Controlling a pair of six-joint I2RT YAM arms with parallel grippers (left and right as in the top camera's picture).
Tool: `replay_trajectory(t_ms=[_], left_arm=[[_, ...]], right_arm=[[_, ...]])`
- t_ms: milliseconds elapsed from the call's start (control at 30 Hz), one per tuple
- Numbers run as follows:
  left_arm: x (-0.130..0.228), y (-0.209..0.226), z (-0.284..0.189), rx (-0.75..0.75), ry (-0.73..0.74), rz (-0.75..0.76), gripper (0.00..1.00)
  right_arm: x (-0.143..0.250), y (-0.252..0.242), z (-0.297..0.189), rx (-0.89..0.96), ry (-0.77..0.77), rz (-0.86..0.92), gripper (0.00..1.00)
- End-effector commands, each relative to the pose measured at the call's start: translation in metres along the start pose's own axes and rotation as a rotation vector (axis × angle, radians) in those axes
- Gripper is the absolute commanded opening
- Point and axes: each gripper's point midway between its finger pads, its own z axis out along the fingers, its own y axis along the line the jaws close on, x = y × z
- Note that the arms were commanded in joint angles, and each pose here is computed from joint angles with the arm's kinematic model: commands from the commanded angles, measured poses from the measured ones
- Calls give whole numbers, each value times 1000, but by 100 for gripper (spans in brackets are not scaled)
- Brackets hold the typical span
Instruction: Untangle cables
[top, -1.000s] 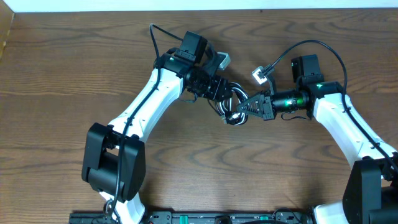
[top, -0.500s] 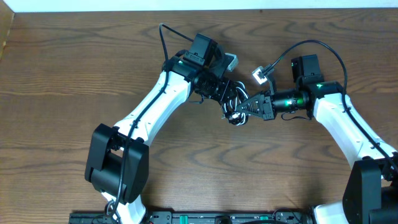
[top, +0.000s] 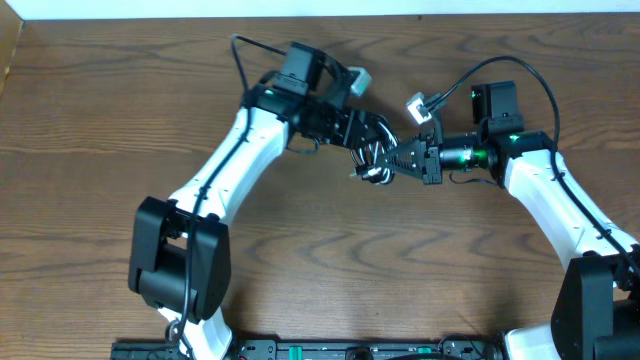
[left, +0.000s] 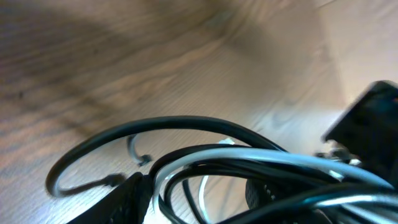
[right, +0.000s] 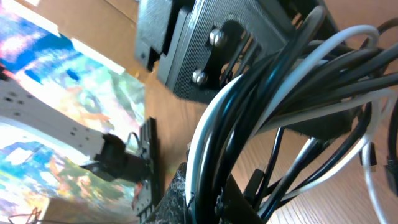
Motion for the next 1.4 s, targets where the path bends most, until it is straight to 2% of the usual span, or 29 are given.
replay_trajectory(t_ms=[0,200,400,567,833,933,1000,1067,1100,1133,1367], left_arm=[[-3,-17,-10,191,-7,-11,53],[-11,-20,-16,231,-40,14,53],[-16,14,-11,26,-64,10,52],[-19,21,-14,2,-80,-16,52],[-31,-30,-35,345,-113,62,53],[-30,-37,-36,382,-109,73,52],[-30,-37,-36,383,-105,70,43],[-29,-37,-36,383,-103,66,27],[-29,-37,-36,383,-102,59,14],[-29,-37,-36,383,-102,56,8],[-30,-33,-35,360,-106,45,7]], right_arm=[[-14,24,-3,-120,-33,16,1],[-32,40,-6,-206,-60,-23,1],[-46,49,-9,-244,-68,-44,1],[-51,52,-11,-256,-71,-61,1],[-51,52,-11,-253,-72,-64,1],[-51,52,-11,-253,-72,-64,1],[-52,50,-10,-238,-78,-61,1],[-53,47,-10,-225,-82,-59,1],[-53,45,-10,-214,-86,-57,1],[-54,44,-10,-208,-89,-54,1],[-57,32,-18,-156,-117,-23,1]])
